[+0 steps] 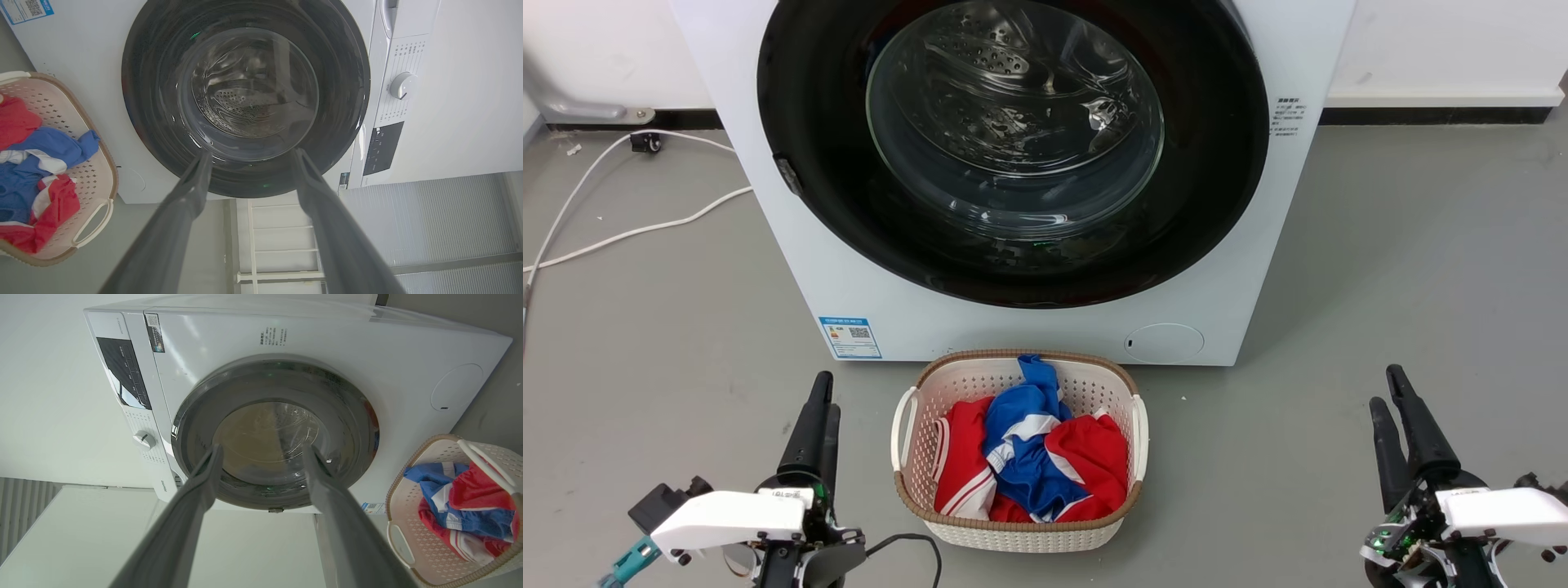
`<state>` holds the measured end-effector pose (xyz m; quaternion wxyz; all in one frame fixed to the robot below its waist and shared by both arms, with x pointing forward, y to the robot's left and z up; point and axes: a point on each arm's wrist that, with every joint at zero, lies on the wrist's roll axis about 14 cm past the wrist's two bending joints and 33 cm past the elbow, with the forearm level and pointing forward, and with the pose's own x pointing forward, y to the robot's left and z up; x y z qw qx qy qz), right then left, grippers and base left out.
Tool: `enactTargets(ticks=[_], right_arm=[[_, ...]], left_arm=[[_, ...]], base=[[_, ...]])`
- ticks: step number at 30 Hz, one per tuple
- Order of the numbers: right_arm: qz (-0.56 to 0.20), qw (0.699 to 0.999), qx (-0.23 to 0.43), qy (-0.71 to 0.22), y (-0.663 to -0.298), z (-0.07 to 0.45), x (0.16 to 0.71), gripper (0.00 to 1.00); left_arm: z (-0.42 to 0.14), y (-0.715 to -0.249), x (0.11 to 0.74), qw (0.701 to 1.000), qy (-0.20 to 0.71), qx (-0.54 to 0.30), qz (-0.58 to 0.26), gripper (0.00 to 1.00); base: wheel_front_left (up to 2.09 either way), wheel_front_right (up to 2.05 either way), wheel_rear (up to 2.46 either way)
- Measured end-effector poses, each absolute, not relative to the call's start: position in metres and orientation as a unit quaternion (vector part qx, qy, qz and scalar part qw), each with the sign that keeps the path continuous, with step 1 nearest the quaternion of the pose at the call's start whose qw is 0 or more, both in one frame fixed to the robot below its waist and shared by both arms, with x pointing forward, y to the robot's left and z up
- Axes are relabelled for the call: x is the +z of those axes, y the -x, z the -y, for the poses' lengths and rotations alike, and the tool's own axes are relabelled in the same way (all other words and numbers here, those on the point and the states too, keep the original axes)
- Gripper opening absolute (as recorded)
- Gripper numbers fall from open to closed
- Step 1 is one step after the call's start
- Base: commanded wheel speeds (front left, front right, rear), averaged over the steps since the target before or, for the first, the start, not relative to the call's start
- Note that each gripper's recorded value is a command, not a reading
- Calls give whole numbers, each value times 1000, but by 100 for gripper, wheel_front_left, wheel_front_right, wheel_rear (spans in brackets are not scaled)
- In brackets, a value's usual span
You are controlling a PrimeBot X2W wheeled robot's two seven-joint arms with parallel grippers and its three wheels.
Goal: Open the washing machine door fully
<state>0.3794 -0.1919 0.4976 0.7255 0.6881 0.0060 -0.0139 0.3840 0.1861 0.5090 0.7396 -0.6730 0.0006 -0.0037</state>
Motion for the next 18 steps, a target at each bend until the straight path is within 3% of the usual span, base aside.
enactTargets(ticks=[18], right_arm=[[15, 853, 12, -521, -381, 186, 518, 100]], left_arm=[[-175, -384, 531, 852, 522, -32, 25, 100]], base=[[0, 0, 0]])
